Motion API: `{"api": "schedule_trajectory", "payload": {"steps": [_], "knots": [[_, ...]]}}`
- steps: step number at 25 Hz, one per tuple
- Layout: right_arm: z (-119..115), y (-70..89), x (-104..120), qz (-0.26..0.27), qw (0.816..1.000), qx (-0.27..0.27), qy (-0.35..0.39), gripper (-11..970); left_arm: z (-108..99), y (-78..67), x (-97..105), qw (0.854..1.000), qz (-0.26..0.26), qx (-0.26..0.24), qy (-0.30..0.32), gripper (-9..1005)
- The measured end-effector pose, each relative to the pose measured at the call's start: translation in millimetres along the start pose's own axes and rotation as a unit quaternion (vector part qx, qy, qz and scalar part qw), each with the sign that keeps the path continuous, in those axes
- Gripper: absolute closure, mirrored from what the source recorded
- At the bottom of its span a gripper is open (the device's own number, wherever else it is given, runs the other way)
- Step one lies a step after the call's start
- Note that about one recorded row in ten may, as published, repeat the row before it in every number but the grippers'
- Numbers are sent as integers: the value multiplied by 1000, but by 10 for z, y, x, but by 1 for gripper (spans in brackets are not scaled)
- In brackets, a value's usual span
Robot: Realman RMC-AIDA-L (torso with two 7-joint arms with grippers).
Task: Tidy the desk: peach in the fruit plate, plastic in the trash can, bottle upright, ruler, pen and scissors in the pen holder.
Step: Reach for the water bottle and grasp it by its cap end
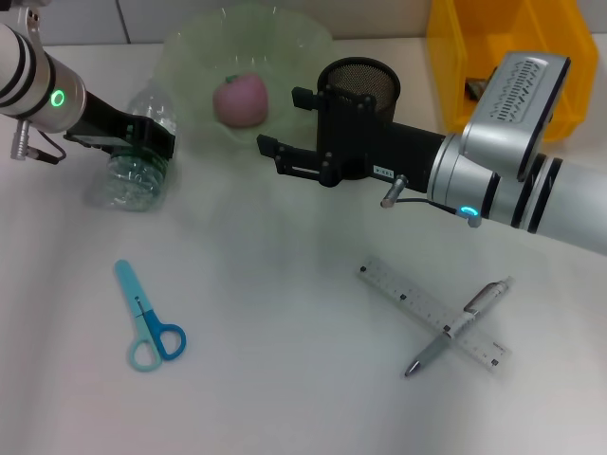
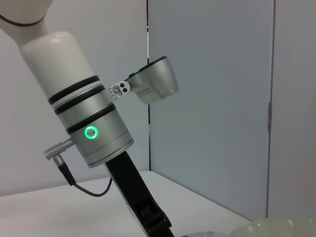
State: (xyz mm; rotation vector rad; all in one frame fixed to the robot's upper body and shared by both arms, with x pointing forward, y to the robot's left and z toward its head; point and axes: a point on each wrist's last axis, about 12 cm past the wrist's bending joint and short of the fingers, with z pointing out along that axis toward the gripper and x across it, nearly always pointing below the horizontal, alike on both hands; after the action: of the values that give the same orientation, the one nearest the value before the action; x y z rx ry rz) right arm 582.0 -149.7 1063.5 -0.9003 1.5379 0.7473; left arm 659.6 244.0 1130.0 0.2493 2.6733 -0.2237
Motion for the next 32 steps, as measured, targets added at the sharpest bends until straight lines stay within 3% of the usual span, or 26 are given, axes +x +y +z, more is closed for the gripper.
{"api": "schedule_trajectory", "payload": {"steps": [32], "knots": [[19,-34,-21,1,1000,4,0,174,-57,-46,-34,999,42,-16,6,211]]}}
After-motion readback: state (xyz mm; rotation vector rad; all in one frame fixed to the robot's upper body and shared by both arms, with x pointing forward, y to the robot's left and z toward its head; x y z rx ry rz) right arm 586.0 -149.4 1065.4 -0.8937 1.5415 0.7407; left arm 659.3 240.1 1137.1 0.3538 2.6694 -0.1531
